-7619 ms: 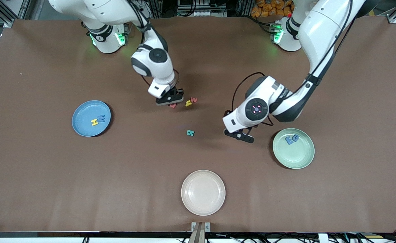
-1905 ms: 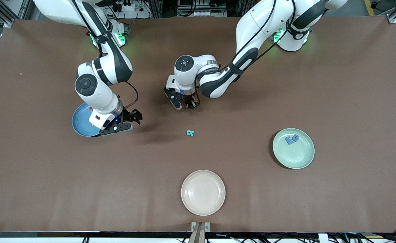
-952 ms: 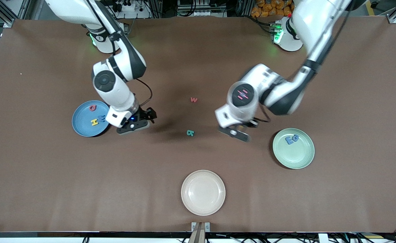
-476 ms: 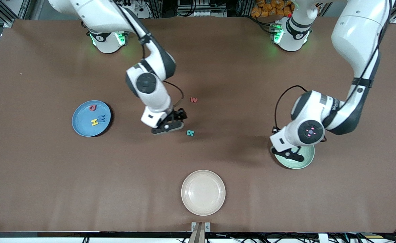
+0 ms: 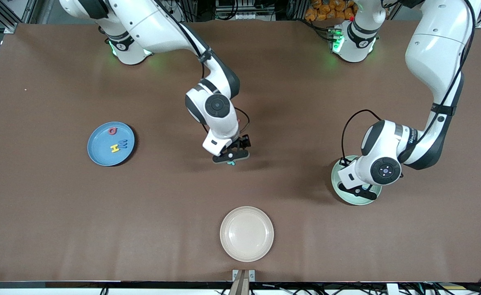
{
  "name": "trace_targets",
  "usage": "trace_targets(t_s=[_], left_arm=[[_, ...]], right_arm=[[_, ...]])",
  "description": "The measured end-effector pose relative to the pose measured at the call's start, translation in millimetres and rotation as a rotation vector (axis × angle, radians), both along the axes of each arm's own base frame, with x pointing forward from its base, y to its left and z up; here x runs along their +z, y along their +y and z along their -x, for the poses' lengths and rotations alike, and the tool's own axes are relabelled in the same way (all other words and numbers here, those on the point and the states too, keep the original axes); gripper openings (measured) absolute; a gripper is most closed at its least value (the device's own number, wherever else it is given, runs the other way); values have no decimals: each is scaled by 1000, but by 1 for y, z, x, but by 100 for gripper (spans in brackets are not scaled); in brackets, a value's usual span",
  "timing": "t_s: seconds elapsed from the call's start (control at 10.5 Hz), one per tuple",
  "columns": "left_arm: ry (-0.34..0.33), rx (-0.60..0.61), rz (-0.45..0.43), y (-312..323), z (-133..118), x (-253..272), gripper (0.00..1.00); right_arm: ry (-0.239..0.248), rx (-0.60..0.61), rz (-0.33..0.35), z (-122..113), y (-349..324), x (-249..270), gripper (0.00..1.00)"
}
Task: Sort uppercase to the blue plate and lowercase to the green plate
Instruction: 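Carry the h to the green plate while the right gripper reaches letters, then grasp the cyan B with the right gripper while the left gripper lifts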
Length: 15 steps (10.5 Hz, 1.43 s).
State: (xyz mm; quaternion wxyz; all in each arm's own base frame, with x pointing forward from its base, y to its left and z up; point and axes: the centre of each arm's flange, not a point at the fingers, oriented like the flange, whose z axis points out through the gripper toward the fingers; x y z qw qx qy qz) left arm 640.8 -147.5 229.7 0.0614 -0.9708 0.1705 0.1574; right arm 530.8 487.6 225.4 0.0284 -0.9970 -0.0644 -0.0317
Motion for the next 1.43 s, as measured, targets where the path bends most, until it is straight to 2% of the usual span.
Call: trace_targets(t_s=[0.1,0.19,0.57,0.67,0.95,1.05,1.24,1.33,1.43], left_arm=[[3,0,0,0,0,-2,35],[3,0,0,0,0,-2,35],[1,2,3,-1,-1,-1,82],[-2,2,4,-1,-1,-1,98],[-3,-5,5,-6,0,0,100],[-3,-5,5,-6,0,0,100],[-3,-5,5,-6,0,0,100],[-3,-5,5,-6,0,0,100],[-3,-5,5,-6,0,0,100]], right_arm=[[-14,-8,12,1,12,-5,93],[-29,-3,29,2,18,-11,93],[-58,15,98,-10,6,-34,93],[-59,13,102,-11,4,-35,92],[-56,10,104,-11,2,-38,88],[-53,9,106,-11,2,-40,80],[-48,10,110,-10,2,-46,78],[-47,10,110,-10,2,-47,72],[-47,9,109,-10,2,-47,71]])
